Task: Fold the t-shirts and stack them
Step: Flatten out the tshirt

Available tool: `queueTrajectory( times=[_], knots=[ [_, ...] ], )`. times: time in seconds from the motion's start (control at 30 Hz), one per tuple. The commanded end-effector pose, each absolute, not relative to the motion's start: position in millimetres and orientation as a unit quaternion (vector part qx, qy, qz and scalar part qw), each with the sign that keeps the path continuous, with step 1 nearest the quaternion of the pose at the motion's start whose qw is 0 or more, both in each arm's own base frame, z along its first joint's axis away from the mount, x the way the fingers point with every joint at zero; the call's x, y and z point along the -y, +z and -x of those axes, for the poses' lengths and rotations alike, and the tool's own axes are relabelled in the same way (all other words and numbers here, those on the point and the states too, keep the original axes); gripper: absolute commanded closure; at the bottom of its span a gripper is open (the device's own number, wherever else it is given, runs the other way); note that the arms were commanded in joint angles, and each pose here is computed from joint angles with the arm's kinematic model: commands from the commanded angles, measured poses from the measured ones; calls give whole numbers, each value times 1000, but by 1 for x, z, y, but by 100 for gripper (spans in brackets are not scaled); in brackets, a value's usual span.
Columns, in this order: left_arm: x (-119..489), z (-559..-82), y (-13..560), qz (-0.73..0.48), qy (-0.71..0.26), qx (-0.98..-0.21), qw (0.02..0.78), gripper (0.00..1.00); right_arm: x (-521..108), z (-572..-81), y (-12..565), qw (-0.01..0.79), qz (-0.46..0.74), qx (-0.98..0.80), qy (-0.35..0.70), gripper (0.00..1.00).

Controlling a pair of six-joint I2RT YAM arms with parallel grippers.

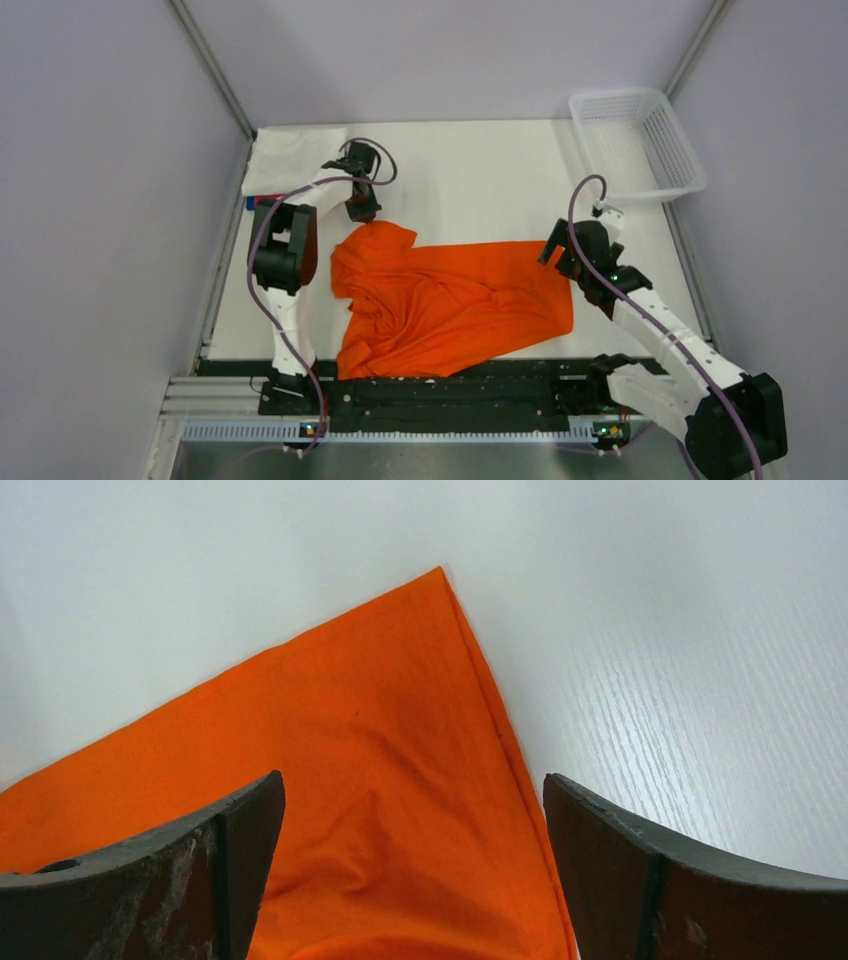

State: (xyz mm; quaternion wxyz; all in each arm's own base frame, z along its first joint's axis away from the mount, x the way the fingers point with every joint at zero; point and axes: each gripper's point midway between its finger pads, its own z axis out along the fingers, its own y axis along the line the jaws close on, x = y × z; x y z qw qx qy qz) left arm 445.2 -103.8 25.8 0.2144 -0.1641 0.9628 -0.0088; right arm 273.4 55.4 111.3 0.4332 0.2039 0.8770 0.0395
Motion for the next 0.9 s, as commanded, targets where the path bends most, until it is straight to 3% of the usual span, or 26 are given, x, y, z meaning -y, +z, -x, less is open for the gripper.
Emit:
queueTrajectory(
  times=[0.0, 0.17, 0.47, 0.87],
  knots=[
    [104, -428, 18, 162, -8, -969, 188, 100, -48, -289, 114, 444, -216, -870, 19, 1],
    [106, -432, 46, 162, -25, -961, 222, 100, -47, -324, 101, 431, -226, -874, -3, 6],
    [106, -424, 70, 165, -47, -951, 255, 100, -47, -395, 74, 404, -207, -891, -18, 29],
    [101, -422, 80, 170, -39, -948, 267, 100, -47, -384, 22, 319, -187, -928, -53, 48]
  ],
)
